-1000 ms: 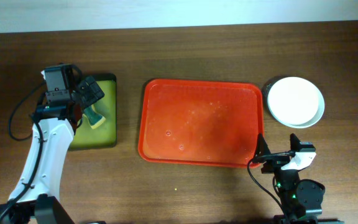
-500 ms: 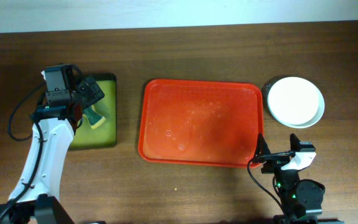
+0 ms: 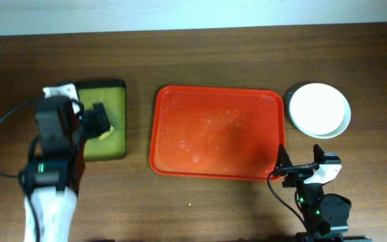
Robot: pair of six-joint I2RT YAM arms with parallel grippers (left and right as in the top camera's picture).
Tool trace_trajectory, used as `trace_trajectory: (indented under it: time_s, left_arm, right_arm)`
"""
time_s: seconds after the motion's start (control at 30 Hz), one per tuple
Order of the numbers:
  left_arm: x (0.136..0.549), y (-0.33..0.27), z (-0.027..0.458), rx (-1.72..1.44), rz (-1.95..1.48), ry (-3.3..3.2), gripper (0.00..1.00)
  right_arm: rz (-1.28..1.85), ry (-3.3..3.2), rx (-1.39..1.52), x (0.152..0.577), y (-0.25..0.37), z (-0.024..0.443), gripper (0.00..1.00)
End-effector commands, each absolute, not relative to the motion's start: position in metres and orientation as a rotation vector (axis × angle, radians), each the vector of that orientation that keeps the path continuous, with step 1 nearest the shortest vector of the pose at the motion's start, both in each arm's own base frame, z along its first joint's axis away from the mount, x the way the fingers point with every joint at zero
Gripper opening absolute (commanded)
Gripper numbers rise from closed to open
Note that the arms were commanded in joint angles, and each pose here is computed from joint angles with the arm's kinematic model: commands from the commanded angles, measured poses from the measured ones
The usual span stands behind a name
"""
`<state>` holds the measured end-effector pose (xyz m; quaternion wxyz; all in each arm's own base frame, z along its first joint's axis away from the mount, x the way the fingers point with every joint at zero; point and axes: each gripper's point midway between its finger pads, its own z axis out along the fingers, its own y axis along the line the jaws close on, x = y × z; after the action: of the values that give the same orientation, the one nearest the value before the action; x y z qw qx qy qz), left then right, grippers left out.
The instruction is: Clean dirty plates on tray and stack at the side
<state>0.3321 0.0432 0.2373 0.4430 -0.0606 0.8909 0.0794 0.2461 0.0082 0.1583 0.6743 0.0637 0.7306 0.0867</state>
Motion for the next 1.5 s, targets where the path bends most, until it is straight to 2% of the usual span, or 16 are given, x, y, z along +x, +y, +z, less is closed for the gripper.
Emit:
trace_trajectory:
  time_s: [0.0,0.17,0.33,0.43,0.73,0.87,1.07,1.2,1.47]
  left_arm:
    - [0.31,0.006,0.256,0.306,0.209,2.108,0.99]
    - [0.295,0.001,0.252,0.326,0.175,2.116,0.99]
    - [0.271,0.0,0.266,0.273,0.196,1.866,0.99]
    - [0.258,0.0,0.248,0.119,0.104,1.68,0.99]
    - [0.252,0.003,0.215,0.058,0.081,1.498,0.99]
    - [0.246,0.037,0.189,-0.28,0.048,1.495,0.99]
    - [0.242,0.04,0.161,-0.263,0.099,1.608,0.99]
    - [0.246,0.012,0.156,0.05,0.135,1.651,0.99]
    - [0.245,0.015,0.156,-0.003,0.111,1.652,0.99]
  right_arm:
    - [0.196,1.645,0.145,0.246,0.009,0.156,0.99]
    - [0.195,1.644,0.145,0.246,0.009,0.156,0.99]
    - [0.196,1.645,0.145,0.246,0.009,0.156,0.99]
    - [0.196,1.645,0.145,0.246,0.009,0.156,0.99]
    - [0.195,1.644,0.145,0.246,0.009,0.156,0.99]
    - [0.195,1.644,0.145,0.246,0.009,0.156,0.99]
    - [0.196,1.645,0.145,0.246,0.009,0.156,0.99]
    - [0.196,1.645,0.145,0.246,0.009,0.156,0.99]
    - [0.196,1.645,0.145,0.246,0.009,0.156,0.99]
